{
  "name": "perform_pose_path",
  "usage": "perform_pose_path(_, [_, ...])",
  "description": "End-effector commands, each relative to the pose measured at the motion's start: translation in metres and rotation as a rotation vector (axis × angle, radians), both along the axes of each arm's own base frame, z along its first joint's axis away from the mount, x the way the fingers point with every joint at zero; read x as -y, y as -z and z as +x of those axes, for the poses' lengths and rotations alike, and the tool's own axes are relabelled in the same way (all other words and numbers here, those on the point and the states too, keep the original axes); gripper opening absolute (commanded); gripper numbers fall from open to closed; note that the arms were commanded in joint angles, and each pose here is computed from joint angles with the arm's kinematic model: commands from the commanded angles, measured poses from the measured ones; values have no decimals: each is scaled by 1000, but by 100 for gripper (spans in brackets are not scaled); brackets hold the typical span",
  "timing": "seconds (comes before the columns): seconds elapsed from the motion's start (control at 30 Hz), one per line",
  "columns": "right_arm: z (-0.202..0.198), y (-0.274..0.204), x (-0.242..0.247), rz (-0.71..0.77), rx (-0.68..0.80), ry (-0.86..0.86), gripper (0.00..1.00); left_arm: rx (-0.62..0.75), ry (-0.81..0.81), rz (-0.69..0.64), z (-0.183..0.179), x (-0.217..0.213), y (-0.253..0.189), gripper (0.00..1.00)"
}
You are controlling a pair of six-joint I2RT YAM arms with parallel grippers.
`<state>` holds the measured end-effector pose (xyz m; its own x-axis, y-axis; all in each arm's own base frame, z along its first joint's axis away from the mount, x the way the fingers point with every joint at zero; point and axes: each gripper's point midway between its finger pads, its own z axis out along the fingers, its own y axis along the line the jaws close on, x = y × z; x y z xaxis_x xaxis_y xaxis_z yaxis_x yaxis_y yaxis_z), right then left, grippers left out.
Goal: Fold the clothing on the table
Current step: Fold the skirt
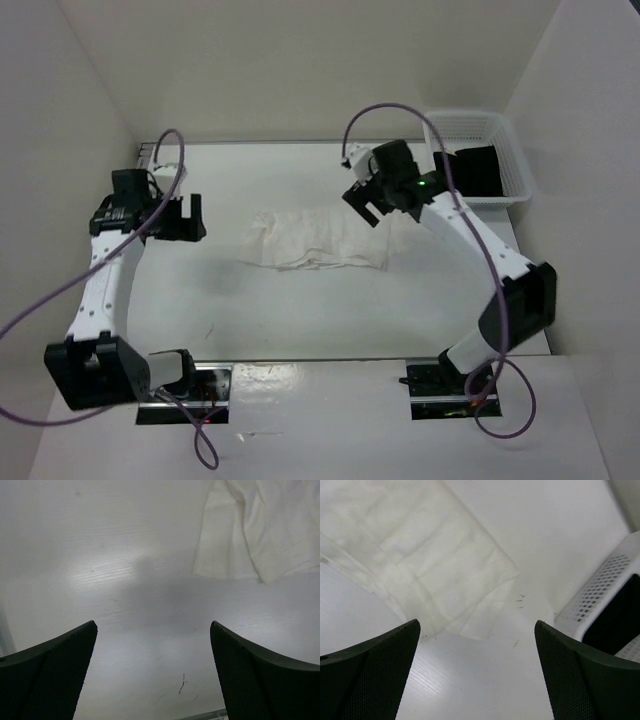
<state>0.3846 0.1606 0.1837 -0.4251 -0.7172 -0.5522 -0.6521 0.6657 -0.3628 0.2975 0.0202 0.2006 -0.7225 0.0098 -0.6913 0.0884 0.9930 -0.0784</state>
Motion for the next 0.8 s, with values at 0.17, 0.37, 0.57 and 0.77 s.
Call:
perform_pose_path(0.17, [-51,-16,65,123,-52,62,99,-114,321,-122,97,74,47,99])
perform_pose_path(0.37, [-67,-19,101,216,-62,159,99,-179,425,-260,143,109,80,99])
perform_pose_path(0.57, [-76,-22,123,252,-59,218,99,-246,507,-331,157,131,116,99])
perform_pose_path(0.77, [-73,-27,137,312,-53,263,99,-279,516,-346,160,137,136,99])
